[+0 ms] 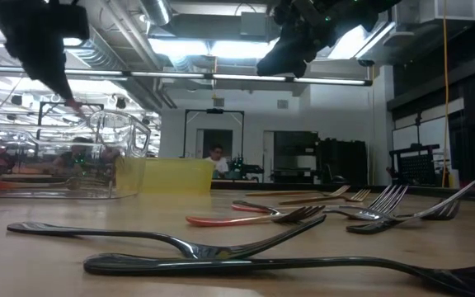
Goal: Sort silverware by color (type)
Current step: Put the orange fork into the transparent bin
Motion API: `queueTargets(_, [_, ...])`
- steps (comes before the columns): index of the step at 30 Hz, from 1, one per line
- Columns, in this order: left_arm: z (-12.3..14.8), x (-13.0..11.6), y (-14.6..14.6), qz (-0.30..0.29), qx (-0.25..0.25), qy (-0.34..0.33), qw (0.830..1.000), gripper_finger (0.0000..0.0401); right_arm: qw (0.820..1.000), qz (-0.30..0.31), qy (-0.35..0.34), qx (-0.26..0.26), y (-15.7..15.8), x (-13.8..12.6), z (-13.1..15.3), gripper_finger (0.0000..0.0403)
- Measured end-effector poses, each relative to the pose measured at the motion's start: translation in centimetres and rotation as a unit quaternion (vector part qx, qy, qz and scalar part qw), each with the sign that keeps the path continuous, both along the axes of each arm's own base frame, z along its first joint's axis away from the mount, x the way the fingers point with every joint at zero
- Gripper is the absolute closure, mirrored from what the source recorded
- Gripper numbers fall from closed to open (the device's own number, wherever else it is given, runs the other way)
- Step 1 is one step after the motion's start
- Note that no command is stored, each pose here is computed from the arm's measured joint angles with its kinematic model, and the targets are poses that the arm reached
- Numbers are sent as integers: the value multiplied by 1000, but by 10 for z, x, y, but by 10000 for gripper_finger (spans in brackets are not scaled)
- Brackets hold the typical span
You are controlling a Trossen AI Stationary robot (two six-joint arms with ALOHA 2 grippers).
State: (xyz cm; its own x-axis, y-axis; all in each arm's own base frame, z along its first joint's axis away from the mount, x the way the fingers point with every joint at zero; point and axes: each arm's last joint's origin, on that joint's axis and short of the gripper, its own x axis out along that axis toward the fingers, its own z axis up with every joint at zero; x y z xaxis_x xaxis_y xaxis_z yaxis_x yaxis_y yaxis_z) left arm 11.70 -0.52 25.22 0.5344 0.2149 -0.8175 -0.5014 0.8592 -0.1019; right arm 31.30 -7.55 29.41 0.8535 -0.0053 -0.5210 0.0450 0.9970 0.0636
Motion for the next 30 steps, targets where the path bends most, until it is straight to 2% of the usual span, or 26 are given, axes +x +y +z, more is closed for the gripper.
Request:
queueTargets(13, [-26, -3, -1, -7, -15, 40, 999, 400, 1000, 0, 0, 0, 0, 0, 0, 302])
queueTargets(30, [-32, -9, -3, -33, -63, 86, 994, 396, 1000, 0, 0, 0, 0, 0, 0, 302])
